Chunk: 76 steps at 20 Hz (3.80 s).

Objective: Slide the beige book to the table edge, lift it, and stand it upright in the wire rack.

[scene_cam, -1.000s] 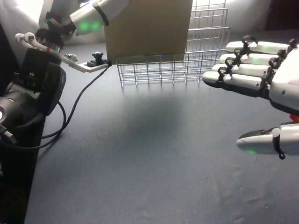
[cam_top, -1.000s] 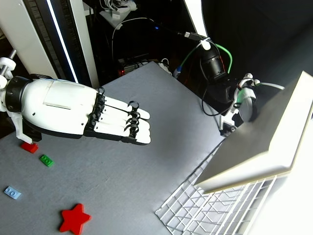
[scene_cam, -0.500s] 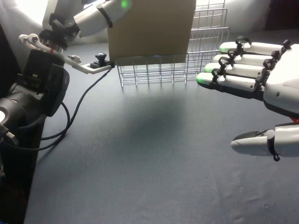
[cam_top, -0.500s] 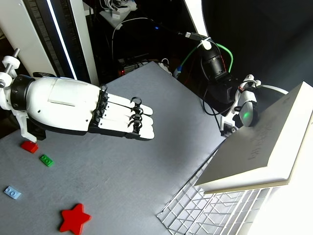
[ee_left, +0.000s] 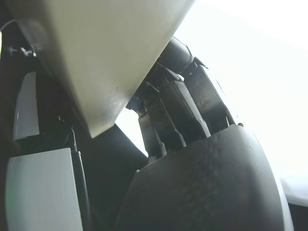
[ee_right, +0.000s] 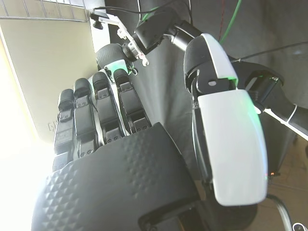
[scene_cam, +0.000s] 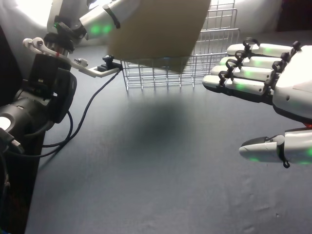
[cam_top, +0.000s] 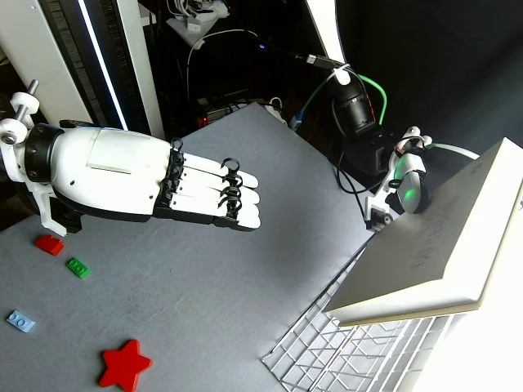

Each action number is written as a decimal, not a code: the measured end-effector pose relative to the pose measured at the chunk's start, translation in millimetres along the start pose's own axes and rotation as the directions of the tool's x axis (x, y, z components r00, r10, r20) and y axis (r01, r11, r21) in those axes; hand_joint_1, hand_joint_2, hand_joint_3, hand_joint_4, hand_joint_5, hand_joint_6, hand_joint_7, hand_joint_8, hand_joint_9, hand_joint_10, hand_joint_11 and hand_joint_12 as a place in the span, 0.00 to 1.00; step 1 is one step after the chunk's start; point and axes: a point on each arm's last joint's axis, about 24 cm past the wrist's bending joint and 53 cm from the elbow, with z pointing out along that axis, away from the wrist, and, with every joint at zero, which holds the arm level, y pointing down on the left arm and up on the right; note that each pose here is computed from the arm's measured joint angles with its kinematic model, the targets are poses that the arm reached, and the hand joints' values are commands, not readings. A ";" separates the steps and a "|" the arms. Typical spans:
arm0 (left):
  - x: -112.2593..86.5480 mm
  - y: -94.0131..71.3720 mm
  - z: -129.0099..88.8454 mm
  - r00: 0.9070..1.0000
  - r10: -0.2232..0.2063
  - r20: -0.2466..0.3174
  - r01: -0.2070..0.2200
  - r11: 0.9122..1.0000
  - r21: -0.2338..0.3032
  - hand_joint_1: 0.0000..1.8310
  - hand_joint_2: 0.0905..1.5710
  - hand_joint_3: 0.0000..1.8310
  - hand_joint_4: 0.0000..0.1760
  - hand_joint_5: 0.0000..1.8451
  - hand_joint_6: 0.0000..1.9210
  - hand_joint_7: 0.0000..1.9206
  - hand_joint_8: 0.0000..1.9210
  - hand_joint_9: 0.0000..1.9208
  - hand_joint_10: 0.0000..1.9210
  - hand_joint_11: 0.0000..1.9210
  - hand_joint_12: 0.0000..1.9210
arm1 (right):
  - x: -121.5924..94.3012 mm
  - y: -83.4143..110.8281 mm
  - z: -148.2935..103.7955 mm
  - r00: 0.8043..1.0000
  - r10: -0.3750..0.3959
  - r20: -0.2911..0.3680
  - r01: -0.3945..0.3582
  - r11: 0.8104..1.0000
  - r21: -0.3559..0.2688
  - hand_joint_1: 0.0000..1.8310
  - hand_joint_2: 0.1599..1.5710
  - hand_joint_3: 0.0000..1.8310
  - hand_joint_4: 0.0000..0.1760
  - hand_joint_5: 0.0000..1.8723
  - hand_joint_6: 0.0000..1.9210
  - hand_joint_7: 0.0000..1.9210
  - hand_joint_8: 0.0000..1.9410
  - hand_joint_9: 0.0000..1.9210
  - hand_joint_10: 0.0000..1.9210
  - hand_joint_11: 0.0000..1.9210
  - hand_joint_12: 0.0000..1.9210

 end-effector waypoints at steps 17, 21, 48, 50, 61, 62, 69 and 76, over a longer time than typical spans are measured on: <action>6.5 5.0 -5.5 0.996 -0.081 0.049 0.079 0.996 0.039 0.59 0.68 0.00 0.00 0.37 0.00 0.41 0.00 0.36 0.34 0.17 0.74 | -1.2 0.7 1.6 1.000 0.001 0.005 -0.001 1.000 -0.004 0.02 0.74 0.00 0.00 0.02 0.00 0.05 0.00 0.06 0.00 0.00 0.07; 15.4 11.0 -6.5 0.997 -0.080 0.023 0.080 0.997 -0.001 0.56 0.67 0.00 0.00 0.26 0.00 0.27 0.00 0.28 0.17 0.02 0.69 | -1.1 0.6 1.6 1.000 0.002 0.004 -0.002 1.000 -0.003 0.04 0.73 0.00 0.00 0.03 0.00 0.07 0.00 0.07 0.00 0.00 0.09; -3.9 -37.9 10.1 0.950 0.284 -0.131 -0.312 0.877 -0.366 0.42 0.61 0.00 0.49 0.07 0.00 0.05 0.00 0.08 0.00 0.00 0.20 | -1.0 0.5 1.6 1.000 0.001 0.004 -0.001 1.000 -0.003 0.05 0.72 0.00 0.00 0.02 0.00 0.06 0.00 0.05 0.00 0.00 0.09; -4.0 -52.5 19.5 0.941 0.311 -0.135 -0.339 0.875 -0.345 0.42 0.61 0.00 0.50 0.09 0.00 0.05 0.00 0.07 0.00 0.00 0.13 | -0.8 0.4 1.6 1.000 0.001 0.003 0.000 1.000 -0.003 0.05 0.71 0.00 0.00 0.04 0.00 0.06 0.00 0.07 0.00 0.00 0.17; -16.0 -81.7 1.3 0.763 0.540 -0.355 -0.645 0.609 -0.462 0.36 0.61 0.00 0.40 0.09 0.00 0.12 0.00 0.12 0.01 0.00 0.39 | 3.3 -1.8 2.1 1.000 -0.016 -0.013 0.016 1.000 0.007 0.02 0.71 0.00 0.00 0.05 0.00 0.08 0.00 0.07 0.00 0.00 0.07; -15.7 -87.9 -0.5 0.746 0.555 -0.368 -0.665 0.590 -0.459 0.34 0.62 0.00 0.39 0.10 0.01 0.12 0.00 0.12 0.00 0.00 0.38 | 3.8 -2.6 2.1 1.000 -0.013 -0.015 0.013 1.000 0.011 0.00 0.72 0.00 0.00 0.04 0.00 0.08 0.00 0.07 0.00 0.00 0.05; -38.7 -101.2 -31.7 0.683 0.614 -0.396 -0.716 0.454 -0.531 0.20 0.70 0.00 0.21 0.29 0.02 0.32 0.01 0.30 0.03 0.00 0.60 | -1.3 -12.1 0.4 0.999 0.046 0.004 -0.046 0.998 0.045 0.00 0.73 0.00 0.00 0.24 0.02 0.25 0.01 0.22 0.02 0.00 0.40; -45.9 -98.6 -86.3 0.674 0.594 -0.439 -0.703 0.335 -0.627 0.13 0.80 0.00 0.00 0.53 0.44 0.50 0.59 0.40 0.80 0.23 0.99 | -7.2 -32.6 -0.7 0.995 0.103 0.016 -0.104 0.989 0.107 0.05 0.76 0.00 0.00 0.52 0.17 0.53 0.25 0.39 0.52 0.22 0.84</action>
